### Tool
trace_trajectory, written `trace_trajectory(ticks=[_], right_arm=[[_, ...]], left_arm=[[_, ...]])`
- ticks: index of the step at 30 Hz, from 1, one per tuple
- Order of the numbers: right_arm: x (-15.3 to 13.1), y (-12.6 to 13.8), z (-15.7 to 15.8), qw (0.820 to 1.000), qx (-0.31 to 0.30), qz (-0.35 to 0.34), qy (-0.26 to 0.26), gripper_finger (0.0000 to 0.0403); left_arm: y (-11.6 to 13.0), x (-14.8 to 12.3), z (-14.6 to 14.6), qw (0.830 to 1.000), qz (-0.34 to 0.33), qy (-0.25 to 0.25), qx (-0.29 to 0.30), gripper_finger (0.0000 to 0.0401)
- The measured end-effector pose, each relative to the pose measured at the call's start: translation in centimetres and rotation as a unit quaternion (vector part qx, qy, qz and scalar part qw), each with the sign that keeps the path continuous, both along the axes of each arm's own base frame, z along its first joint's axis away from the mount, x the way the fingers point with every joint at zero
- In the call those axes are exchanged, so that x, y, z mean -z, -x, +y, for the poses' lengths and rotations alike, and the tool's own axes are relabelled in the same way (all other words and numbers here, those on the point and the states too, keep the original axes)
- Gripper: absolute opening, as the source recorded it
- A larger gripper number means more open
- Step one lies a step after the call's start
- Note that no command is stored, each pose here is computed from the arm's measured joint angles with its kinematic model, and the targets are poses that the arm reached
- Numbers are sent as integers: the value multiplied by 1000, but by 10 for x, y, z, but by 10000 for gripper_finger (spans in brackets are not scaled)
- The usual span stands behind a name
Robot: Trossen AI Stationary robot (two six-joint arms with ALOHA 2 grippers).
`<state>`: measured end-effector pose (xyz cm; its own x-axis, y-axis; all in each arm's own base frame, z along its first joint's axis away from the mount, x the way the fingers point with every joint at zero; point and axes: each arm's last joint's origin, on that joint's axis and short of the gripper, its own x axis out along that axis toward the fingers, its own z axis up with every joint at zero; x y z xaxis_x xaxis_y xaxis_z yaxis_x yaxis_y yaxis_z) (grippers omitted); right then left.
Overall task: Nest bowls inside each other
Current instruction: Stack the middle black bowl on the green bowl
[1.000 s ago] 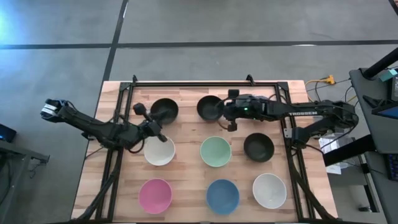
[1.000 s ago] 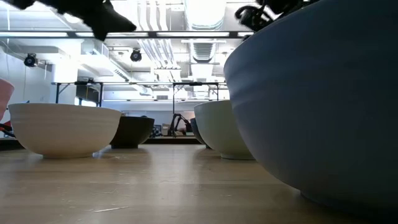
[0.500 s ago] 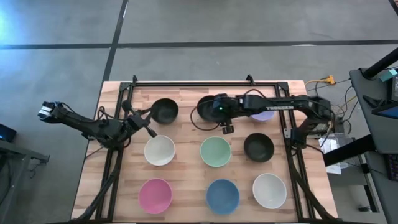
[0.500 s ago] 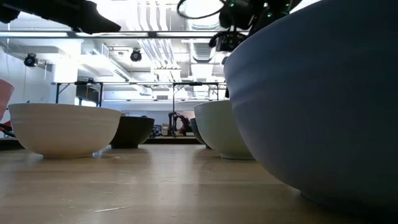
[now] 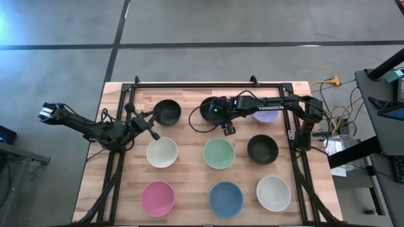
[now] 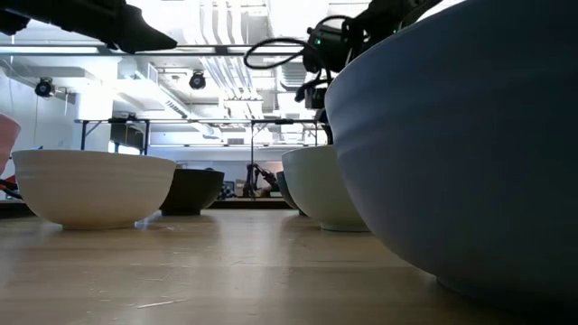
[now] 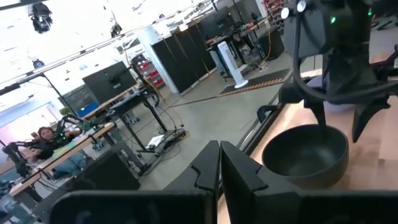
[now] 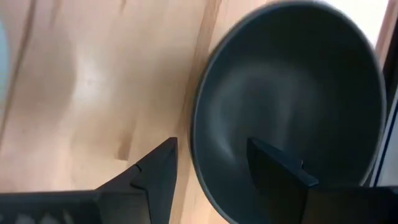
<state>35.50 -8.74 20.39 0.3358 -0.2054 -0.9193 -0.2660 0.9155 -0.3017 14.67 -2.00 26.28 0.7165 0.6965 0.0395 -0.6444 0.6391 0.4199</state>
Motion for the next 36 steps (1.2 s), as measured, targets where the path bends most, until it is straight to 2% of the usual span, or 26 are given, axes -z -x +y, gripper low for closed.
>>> trace_trajectory(ticks=[4, 8, 11, 24, 31, 36], right_arm=[[4, 1, -8, 1000, 9, 3, -7, 180], [6, 3, -11, 998, -2, -4, -61, 164], [6, 3, -11, 997, -1, -7, -74, 145], [8, 3, -10, 997, 11, -7, -79, 15], [5, 7, -9, 997, 12, 10, -81, 10], [-24, 12, -6, 997, 34, 25, -68, 10]], left_arm=[[0, 0, 0, 1000, 0, 0, 0, 0], [-1, 1, 0, 1000, 3, -1, 0, 0], [-1, 1, 0, 1000, 3, -2, 0, 0], [-1, 1, 0, 1000, 3, -1, 0, 0], [-1, 0, 0, 1000, -3, 1, 0, 0], [-1, 0, 0, 1000, -3, 1, 0, 0]])
